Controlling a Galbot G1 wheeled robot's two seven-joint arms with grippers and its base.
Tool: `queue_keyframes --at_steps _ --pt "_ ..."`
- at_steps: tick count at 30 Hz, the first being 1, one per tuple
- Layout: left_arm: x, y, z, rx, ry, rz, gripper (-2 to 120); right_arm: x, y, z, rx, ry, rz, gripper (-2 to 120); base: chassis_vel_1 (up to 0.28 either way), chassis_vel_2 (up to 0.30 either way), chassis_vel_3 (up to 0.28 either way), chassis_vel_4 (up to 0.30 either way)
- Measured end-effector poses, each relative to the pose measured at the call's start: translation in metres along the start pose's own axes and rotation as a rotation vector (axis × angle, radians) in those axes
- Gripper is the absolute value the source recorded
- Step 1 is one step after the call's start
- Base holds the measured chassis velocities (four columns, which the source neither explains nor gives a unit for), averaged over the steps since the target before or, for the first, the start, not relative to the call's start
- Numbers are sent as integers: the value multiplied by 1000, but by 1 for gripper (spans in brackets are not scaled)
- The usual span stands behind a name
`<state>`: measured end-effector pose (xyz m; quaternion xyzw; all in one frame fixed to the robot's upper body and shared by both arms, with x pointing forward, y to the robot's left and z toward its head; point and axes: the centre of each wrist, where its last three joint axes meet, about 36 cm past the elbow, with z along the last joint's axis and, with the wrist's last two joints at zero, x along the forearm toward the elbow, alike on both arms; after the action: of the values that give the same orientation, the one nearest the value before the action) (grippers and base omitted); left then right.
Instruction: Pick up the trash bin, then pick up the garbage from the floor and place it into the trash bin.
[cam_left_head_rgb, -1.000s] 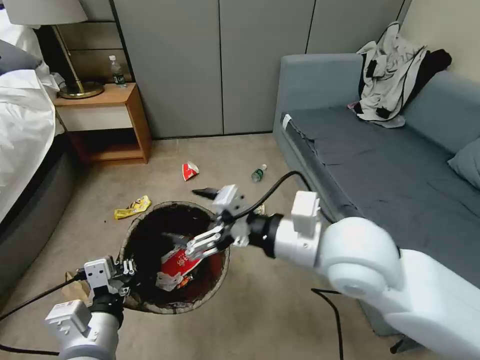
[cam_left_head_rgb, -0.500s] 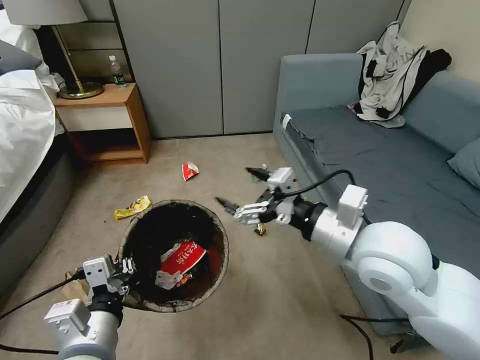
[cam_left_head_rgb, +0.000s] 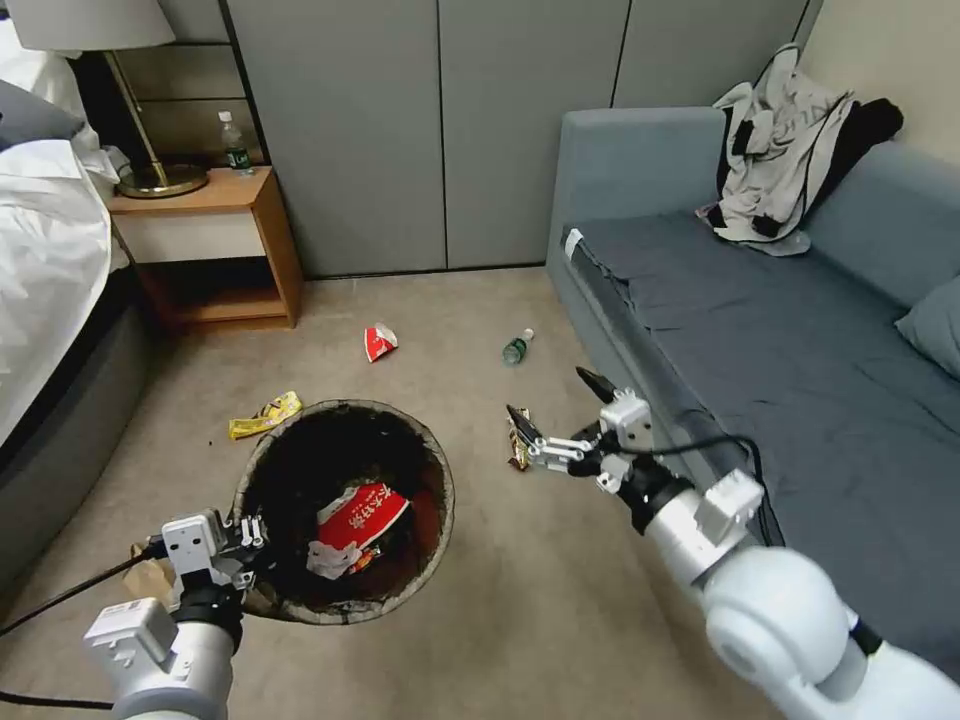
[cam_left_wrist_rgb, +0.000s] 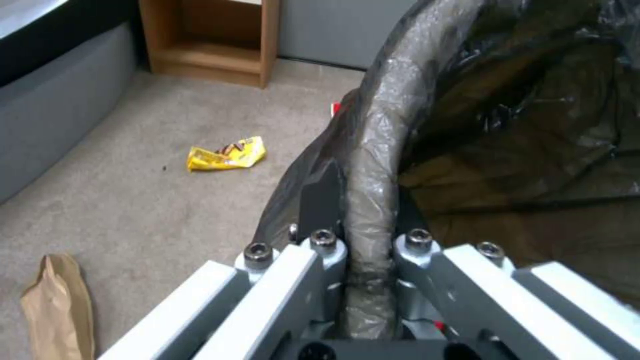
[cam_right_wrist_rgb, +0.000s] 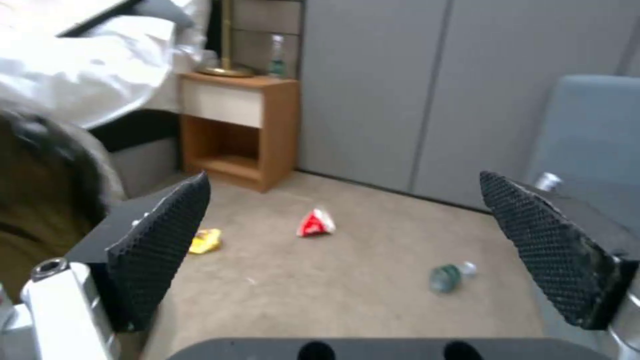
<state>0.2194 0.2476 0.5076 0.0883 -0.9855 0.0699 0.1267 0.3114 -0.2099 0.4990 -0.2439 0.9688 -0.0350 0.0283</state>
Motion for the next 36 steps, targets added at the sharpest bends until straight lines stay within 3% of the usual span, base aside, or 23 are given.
queue_keyframes --at_steps 19,36 --pt "0 0 0 -2 1 -3 3 51 31 51 48 -13 234 100 0 0 0 0" --pt "1 0 1 -2 7 -1 3 55 33 55 34 -38 261 100 0 0 0 0"
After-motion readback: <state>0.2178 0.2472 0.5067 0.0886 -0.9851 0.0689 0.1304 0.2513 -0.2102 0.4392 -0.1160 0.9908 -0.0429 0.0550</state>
